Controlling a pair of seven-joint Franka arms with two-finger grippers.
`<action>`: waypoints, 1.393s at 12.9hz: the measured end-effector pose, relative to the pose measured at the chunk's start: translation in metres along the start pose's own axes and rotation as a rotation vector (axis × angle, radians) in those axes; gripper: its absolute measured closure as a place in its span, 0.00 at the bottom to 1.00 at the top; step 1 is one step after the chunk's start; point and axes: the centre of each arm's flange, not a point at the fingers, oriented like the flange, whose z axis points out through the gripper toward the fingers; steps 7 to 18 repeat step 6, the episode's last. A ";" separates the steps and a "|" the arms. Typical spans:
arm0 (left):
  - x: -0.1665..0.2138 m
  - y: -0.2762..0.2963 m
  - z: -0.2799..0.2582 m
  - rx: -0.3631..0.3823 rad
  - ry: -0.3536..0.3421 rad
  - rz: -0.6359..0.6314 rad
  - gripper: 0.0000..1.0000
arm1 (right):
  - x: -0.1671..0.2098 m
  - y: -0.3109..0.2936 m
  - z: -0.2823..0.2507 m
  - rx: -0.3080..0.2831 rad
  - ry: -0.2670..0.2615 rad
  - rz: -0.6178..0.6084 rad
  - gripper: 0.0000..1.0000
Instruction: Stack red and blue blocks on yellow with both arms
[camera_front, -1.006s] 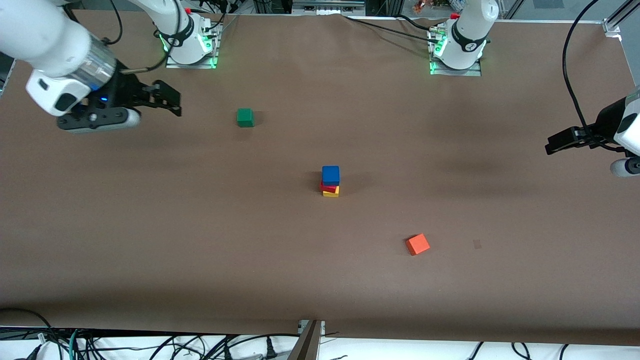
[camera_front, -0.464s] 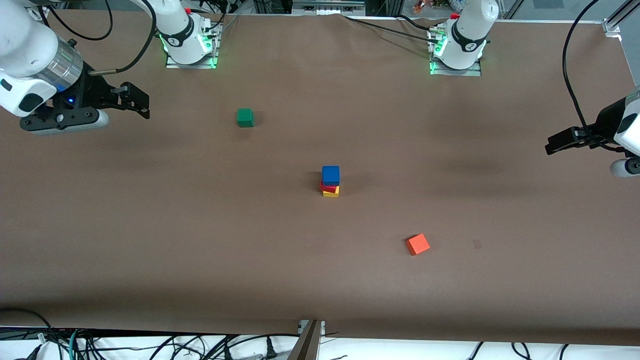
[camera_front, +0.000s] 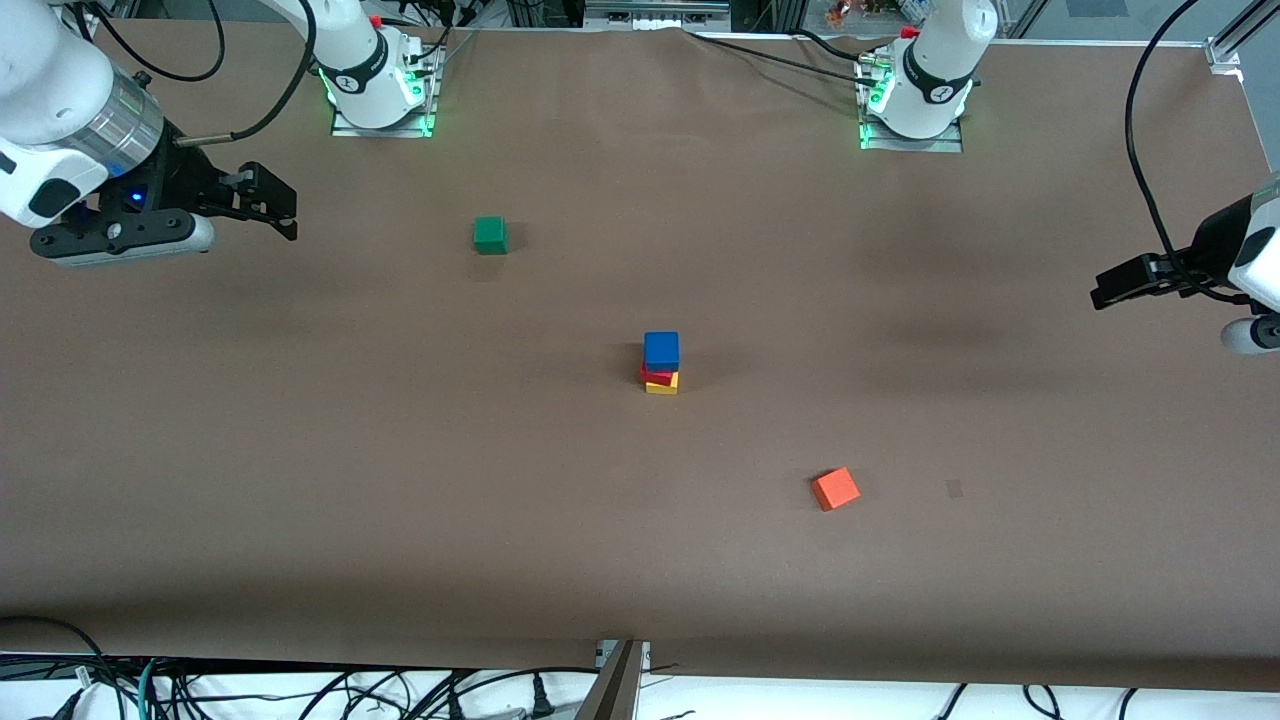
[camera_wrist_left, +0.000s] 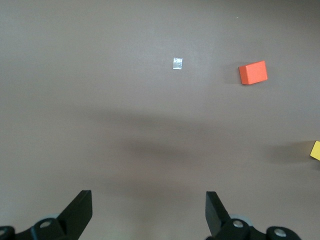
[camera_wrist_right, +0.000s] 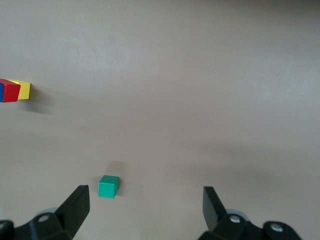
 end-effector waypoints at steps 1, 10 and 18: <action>0.000 0.000 0.000 0.000 0.000 0.000 0.00 | 0.000 0.001 0.000 -0.001 0.000 0.001 0.00; 0.000 -0.001 0.000 0.000 0.000 -0.001 0.00 | 0.000 0.001 0.000 -0.002 0.000 0.002 0.00; 0.000 -0.001 0.000 0.000 0.000 -0.001 0.00 | 0.000 0.001 0.000 -0.002 0.000 0.002 0.00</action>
